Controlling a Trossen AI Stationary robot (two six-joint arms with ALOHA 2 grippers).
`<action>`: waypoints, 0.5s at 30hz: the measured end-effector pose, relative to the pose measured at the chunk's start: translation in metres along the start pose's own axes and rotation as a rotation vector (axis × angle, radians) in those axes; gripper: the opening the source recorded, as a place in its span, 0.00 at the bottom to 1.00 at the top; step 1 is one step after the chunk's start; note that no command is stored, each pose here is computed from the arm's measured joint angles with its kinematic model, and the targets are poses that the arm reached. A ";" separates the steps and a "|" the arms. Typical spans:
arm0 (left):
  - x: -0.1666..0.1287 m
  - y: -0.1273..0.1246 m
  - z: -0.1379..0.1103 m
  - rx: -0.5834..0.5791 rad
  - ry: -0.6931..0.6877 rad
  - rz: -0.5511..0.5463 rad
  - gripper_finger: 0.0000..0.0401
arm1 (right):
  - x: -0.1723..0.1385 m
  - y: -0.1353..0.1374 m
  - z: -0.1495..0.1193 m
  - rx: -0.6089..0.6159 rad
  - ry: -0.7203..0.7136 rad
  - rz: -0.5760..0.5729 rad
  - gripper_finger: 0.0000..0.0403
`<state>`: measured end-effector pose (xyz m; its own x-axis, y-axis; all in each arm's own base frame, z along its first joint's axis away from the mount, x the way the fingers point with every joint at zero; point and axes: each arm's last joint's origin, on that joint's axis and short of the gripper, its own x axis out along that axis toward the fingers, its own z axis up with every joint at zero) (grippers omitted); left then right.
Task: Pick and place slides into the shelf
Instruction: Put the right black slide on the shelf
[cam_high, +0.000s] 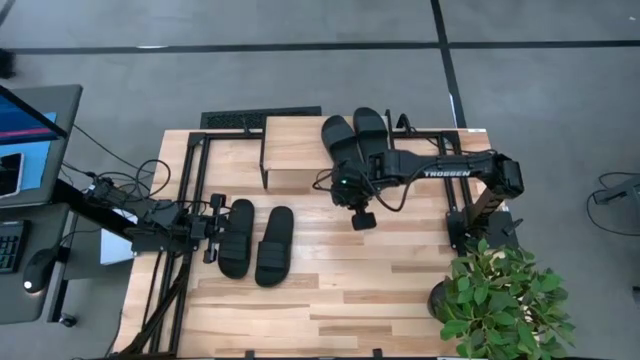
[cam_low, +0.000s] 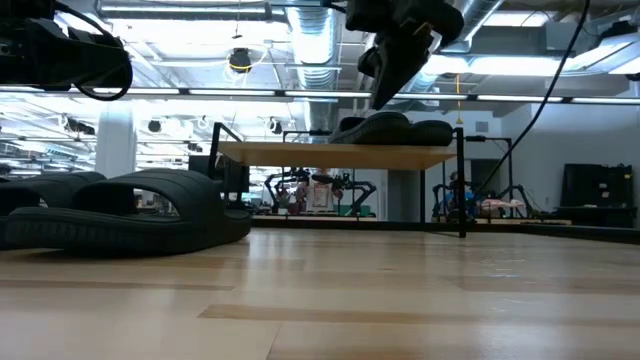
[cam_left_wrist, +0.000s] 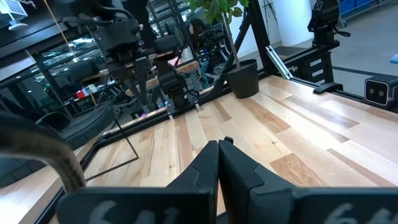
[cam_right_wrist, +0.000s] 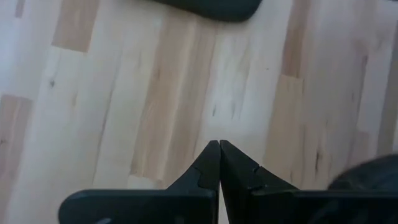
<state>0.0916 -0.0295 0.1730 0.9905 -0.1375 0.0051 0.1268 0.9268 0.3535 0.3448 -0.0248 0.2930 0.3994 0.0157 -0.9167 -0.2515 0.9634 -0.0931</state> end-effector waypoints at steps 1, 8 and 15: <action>0.000 0.000 0.000 0.000 0.000 0.000 0.00 | 0.000 0.000 -0.001 0.001 0.007 -0.004 0.00; 0.000 0.000 0.000 0.000 0.000 0.000 0.00 | 0.000 -0.001 -0.004 0.002 0.060 -0.058 0.00; 0.000 0.000 0.000 0.000 0.000 0.000 0.00 | 0.000 -0.006 -0.008 0.031 0.099 -0.105 0.00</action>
<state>0.0916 -0.0295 0.1729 0.9905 -0.1374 0.0047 0.1269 0.9268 0.3536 0.3390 -0.0331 0.2908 0.3327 -0.1109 -0.9365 -0.1847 0.9662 -0.1800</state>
